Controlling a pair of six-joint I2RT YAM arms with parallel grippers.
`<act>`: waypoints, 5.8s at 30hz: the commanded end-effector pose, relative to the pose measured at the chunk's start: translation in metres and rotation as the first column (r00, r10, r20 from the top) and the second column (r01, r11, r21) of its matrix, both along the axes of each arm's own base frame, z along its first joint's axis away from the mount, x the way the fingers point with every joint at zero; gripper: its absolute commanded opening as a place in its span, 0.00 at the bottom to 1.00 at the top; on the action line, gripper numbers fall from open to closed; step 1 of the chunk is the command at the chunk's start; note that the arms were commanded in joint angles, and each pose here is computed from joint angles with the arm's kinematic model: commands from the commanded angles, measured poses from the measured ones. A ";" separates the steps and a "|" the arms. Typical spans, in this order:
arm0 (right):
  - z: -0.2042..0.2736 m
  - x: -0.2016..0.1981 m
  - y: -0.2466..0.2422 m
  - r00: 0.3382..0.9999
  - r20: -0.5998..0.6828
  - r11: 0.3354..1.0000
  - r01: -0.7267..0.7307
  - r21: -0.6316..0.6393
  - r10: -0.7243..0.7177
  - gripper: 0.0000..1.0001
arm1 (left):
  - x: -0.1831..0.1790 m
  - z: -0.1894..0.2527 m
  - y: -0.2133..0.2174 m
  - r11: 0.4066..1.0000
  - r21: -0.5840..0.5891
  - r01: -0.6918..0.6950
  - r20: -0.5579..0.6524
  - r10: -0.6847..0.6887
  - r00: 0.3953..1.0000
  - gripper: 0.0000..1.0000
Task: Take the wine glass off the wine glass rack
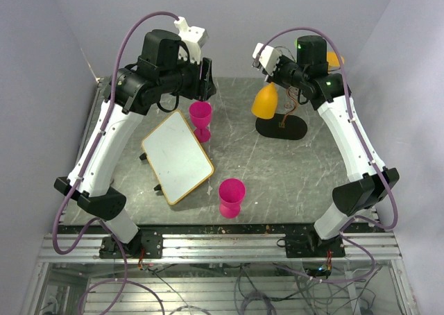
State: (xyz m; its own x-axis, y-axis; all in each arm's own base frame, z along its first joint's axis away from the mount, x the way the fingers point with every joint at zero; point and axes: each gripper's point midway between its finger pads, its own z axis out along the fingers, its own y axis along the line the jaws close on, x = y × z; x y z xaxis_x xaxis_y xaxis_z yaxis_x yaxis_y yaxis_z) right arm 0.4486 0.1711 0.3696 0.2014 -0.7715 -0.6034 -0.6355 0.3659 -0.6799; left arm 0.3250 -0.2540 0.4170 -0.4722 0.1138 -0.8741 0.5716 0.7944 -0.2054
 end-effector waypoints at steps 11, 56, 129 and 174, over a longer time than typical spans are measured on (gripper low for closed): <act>0.023 -0.007 0.002 0.988 0.140 0.996 -0.061 -0.064 0.070 0.00 | -0.004 0.022 0.000 0.998 -0.053 0.016 0.052 -0.013 0.999 0.64; -0.010 -0.002 -0.005 0.995 0.091 0.989 -0.014 -0.145 0.028 0.18 | -0.007 0.020 0.002 0.999 -0.043 0.025 0.058 -0.022 0.998 0.64; 0.022 -0.001 -0.032 0.963 0.232 0.969 0.182 -0.167 -0.140 0.00 | -0.015 0.028 -0.002 0.993 -0.099 0.069 0.091 -0.060 0.994 0.72; 0.108 -0.054 0.002 0.916 -0.335 0.263 0.387 0.884 -0.221 0.41 | 0.064 0.015 0.038 0.832 -0.498 -0.244 -0.148 0.196 0.969 0.07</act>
